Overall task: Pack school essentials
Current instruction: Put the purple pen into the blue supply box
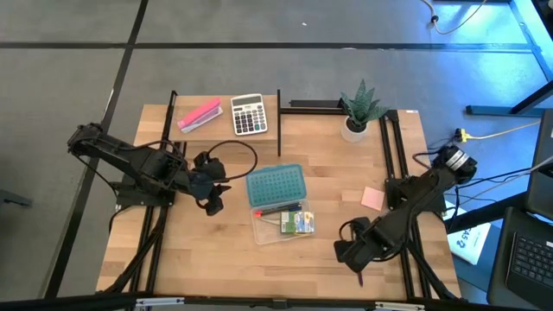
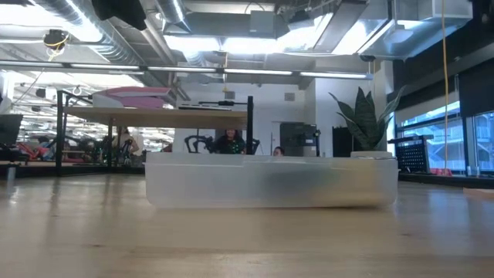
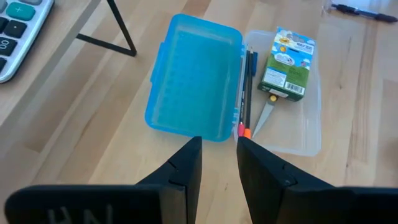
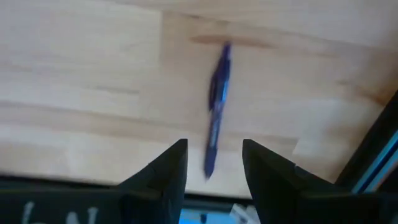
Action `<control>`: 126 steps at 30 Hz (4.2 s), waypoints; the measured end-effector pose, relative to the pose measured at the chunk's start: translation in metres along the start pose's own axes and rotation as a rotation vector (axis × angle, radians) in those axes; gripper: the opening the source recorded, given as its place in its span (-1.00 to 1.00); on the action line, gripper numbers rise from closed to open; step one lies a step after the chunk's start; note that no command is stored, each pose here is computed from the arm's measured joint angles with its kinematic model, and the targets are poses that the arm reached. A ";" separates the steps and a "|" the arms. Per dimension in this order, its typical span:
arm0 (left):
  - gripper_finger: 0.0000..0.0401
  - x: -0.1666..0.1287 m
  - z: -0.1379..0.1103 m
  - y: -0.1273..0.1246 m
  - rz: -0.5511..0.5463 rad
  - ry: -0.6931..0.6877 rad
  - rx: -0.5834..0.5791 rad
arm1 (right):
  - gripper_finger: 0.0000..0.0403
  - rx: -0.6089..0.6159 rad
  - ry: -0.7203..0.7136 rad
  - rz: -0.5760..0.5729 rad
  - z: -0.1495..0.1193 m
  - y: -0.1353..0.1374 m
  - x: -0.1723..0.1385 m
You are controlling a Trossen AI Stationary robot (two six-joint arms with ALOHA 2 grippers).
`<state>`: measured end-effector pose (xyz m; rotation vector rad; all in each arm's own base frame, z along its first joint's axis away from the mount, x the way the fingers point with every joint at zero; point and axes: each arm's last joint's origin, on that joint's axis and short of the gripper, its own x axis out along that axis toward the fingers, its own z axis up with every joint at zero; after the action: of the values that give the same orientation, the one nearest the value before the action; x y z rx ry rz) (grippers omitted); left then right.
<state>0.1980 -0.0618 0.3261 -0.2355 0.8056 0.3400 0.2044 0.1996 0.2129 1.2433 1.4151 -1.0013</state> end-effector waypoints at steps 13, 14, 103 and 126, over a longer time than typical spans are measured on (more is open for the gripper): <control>-0.53 0.000 0.000 0.000 0.000 0.000 0.000 | -0.22 -0.011 -0.030 -0.054 0.009 0.002 0.054; -0.53 0.000 0.000 0.000 0.000 0.000 0.000 | -0.22 -0.015 -0.035 -0.063 0.010 0.001 0.057; -0.53 0.000 0.000 0.000 0.000 0.001 -0.005 | -0.65 -1.274 -0.492 0.327 0.153 0.129 -0.092; -0.53 0.000 0.000 -0.001 -0.031 0.011 0.026 | -0.65 -1.530 -0.496 0.249 0.171 0.171 -0.027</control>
<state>0.1989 -0.0628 0.3262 -0.2258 0.8158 0.2993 0.3977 0.0526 0.2089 -0.0124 1.0852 0.1164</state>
